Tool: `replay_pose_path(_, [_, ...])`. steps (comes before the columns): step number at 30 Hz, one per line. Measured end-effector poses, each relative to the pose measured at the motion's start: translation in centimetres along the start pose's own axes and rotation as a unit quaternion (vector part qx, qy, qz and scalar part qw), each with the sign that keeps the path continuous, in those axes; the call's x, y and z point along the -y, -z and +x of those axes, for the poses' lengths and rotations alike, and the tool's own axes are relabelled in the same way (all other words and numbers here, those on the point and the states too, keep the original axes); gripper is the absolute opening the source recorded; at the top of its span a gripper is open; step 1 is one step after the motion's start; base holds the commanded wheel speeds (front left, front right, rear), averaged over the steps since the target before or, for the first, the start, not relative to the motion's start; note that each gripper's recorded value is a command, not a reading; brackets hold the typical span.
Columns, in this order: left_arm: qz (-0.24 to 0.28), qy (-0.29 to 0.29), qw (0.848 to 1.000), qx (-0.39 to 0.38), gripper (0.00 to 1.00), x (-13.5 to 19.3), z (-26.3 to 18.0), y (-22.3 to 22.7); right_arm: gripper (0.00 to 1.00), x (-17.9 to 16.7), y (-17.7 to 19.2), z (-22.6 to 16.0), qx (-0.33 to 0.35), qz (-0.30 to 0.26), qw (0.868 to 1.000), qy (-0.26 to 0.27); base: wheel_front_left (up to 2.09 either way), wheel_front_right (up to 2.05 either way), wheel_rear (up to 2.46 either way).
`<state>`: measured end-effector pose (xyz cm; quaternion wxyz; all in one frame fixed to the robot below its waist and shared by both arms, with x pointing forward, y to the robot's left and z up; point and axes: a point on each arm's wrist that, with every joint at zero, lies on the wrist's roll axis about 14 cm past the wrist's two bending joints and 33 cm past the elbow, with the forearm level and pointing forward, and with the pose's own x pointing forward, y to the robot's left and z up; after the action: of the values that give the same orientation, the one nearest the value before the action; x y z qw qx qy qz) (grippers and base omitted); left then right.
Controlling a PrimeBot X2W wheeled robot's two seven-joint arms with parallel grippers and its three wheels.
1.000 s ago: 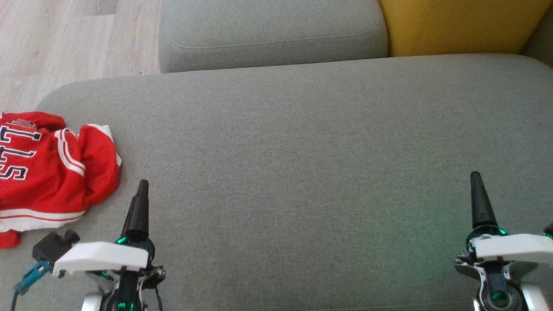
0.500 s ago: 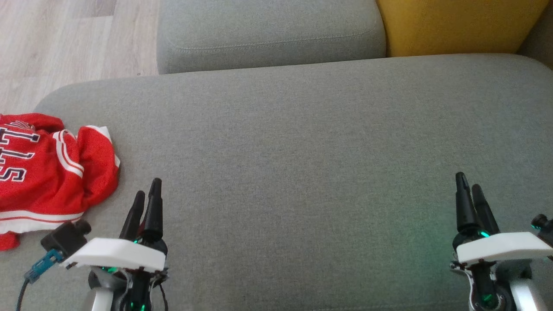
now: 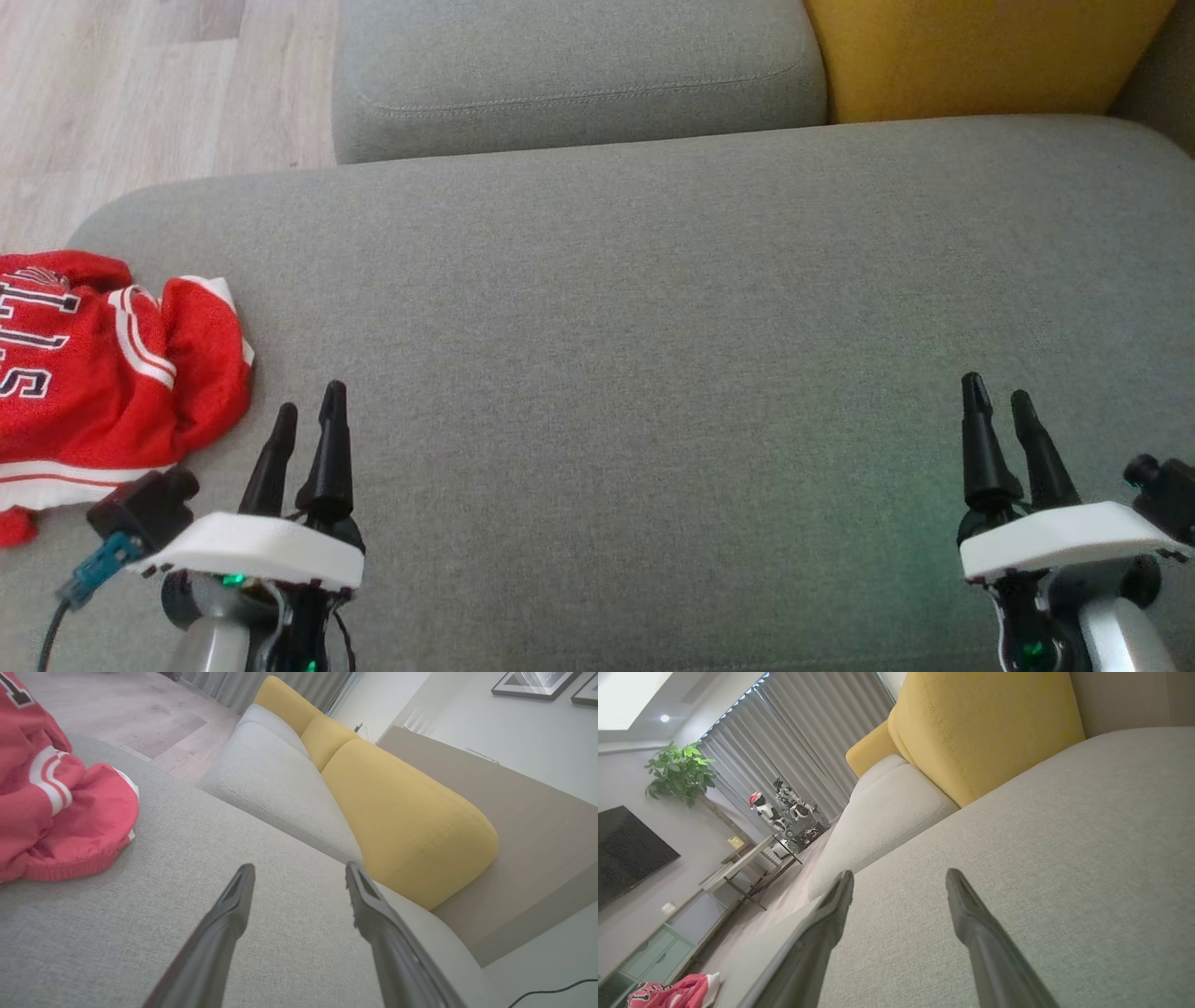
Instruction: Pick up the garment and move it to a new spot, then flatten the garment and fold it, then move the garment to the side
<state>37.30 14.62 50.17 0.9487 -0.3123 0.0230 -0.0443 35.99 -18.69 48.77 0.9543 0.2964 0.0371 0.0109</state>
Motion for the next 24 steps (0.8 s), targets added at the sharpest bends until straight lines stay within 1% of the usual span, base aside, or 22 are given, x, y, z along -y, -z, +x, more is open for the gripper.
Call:
replay_pose_path(13, [0.084, 0.002, 0.996, 0.001, 1.00, 0.0, -0.6, 0.4, 1.00, -1.2, -0.1, 0.0, 0.001, -0.097, 0.995, -0.027, 0.00, 0.00, 0.00])
replay_pose_path(21, [0.141, 0.013, 0.990, 0.012, 1.00, 0.5, -0.8, 0.1, 1.00, -2.0, 0.0, 0.0, 0.004, -0.152, 0.987, -0.044, 0.00, 0.00, 0.00])
replay_pose_path(24, [0.166, 0.017, 0.986, 0.014, 1.00, 0.6, -0.9, 0.1, 1.00, -2.1, 0.0, -0.1, 0.005, -0.180, 0.982, -0.050, 0.00, 0.00, 0.00])
